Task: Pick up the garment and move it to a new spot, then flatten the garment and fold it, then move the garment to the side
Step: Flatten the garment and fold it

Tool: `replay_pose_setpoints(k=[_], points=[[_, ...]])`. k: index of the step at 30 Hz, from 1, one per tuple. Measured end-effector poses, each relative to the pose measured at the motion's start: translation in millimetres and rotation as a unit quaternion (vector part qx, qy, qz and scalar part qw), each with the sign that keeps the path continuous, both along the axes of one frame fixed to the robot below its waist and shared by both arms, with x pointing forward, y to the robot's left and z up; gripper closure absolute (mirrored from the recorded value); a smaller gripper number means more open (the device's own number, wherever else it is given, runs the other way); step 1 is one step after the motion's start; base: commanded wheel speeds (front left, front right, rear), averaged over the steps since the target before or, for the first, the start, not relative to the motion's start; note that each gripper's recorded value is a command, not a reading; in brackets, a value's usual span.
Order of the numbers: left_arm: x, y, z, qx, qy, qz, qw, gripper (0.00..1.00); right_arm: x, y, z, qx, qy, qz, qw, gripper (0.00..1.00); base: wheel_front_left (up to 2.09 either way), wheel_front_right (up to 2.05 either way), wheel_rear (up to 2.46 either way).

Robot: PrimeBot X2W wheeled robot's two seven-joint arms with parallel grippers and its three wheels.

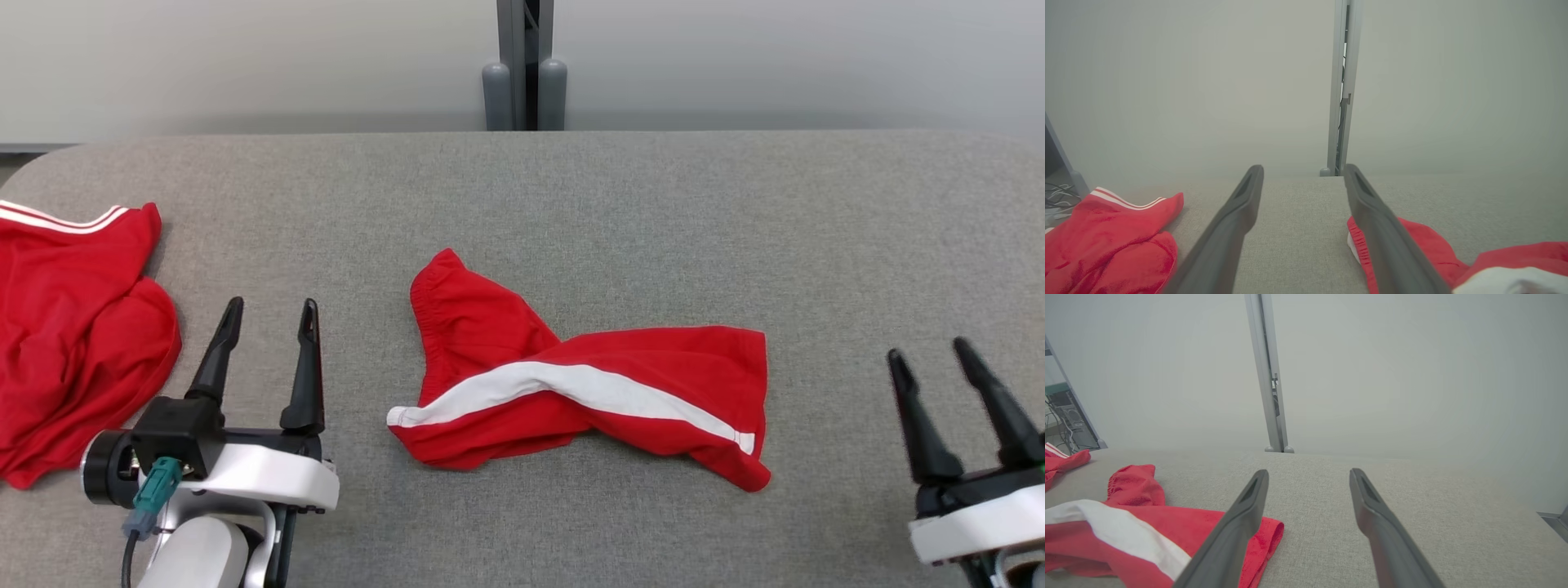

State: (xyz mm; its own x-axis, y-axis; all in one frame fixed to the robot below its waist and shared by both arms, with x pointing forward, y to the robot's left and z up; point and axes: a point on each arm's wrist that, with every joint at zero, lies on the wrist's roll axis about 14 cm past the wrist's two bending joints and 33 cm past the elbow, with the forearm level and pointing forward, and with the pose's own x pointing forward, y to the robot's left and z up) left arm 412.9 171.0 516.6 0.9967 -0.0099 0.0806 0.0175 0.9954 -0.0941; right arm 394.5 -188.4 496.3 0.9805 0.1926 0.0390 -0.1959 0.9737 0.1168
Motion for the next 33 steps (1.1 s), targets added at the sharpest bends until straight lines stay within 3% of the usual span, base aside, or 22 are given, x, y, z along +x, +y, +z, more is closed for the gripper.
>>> replay_pose_setpoints(k=[4, 10, 19, 33], points=[[-5.7, 4.7, 10.0, 0.010, -0.015, 0.007, 1.000, 0.00, 3.0, -11.3, 21.4, 0.005, -0.034, -0.027, 0.999, 0.00, 0.00, 0.00, 0.00], [-16.1, 3.2, 19.6, 0.019, -0.027, 0.010, 0.999, 0.00, 4.1, 8.4, 40.5, 0.009, -0.056, -0.012, 0.998, 0.00, 0.00, 0.00, 0.00], [-36.3, 12.2, 12.7, 0.028, -0.010, 0.025, 0.999, 0.00, -14.4, 31.6, 34.2, 0.004, -0.034, 0.006, 0.999, 0.00, 0.00, 0.00, 0.00], [-51.7, 14.2, 6.0, 0.030, 0.008, 0.024, 0.999, 0.00, -30.3, 24.2, 35.6, 0.010, -0.025, -0.015, 1.000, 0.00, 0.00, 0.00, 0.00]])
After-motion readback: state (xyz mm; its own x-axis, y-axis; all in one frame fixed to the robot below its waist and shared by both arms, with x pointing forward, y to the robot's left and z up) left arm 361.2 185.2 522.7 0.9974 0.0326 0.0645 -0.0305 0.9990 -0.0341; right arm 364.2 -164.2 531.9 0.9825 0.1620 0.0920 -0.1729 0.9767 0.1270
